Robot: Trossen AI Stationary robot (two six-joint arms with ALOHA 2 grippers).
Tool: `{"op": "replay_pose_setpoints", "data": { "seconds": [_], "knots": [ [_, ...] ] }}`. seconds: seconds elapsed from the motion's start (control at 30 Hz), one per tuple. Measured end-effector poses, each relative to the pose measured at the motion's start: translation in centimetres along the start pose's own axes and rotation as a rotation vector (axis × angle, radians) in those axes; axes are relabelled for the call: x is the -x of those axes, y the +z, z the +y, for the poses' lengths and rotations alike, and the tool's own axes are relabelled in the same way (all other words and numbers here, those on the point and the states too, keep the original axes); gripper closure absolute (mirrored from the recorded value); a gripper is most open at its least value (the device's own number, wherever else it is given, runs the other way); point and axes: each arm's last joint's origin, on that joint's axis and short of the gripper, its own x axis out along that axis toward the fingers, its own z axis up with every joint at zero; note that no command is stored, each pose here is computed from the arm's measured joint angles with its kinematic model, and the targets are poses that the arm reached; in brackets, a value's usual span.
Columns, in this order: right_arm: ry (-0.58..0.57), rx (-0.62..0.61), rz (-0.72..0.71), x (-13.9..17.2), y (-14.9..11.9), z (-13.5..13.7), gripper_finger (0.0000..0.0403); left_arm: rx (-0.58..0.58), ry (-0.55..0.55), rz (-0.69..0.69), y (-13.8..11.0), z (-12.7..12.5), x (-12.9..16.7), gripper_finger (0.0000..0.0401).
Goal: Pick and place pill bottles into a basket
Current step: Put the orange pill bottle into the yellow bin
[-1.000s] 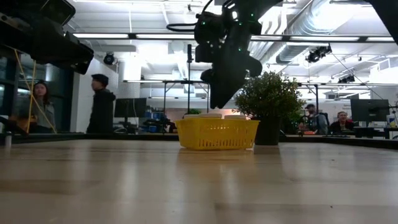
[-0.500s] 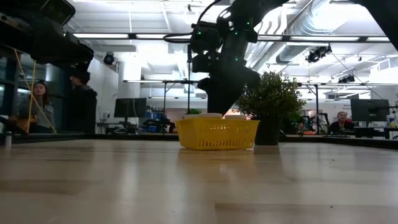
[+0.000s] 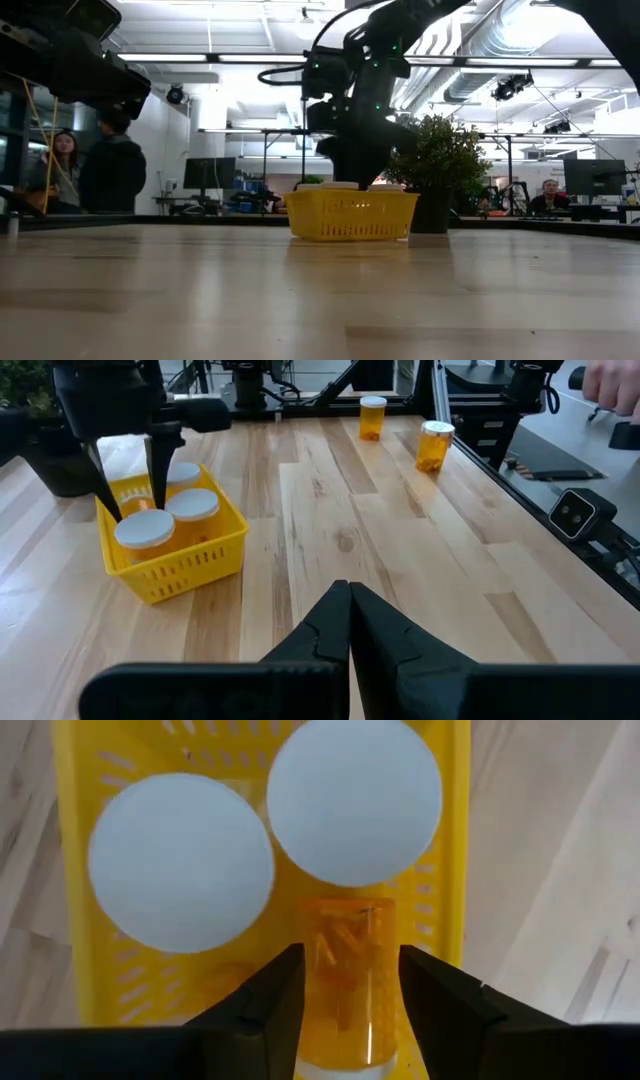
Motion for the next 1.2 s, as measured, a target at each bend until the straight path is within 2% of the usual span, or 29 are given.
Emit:
{"op": "replay_pose_setpoints", "data": {
  "seconds": [0.27, 0.57, 1.2],
  "knots": [
    [0.009, 0.001, 0.014, -0.1, -0.1, 0.1, 0.0241, 0.0, 0.0, 0.0, 0.0, 0.0, 0.0, 0.0355],
    [0.031, 0.003, 0.039, -1.7, -0.3, 0.0, 0.0244, 0.0, 0.0, 0.0, 0.0, 0.0, 0.0, 0.0355],
    [0.031, -0.008, 0.044, -1.8, -0.3, 0.0, 0.0257, 0.0, 0.0, 0.0, 0.0, 0.0, 0.0, 0.0355]
  ]
}}
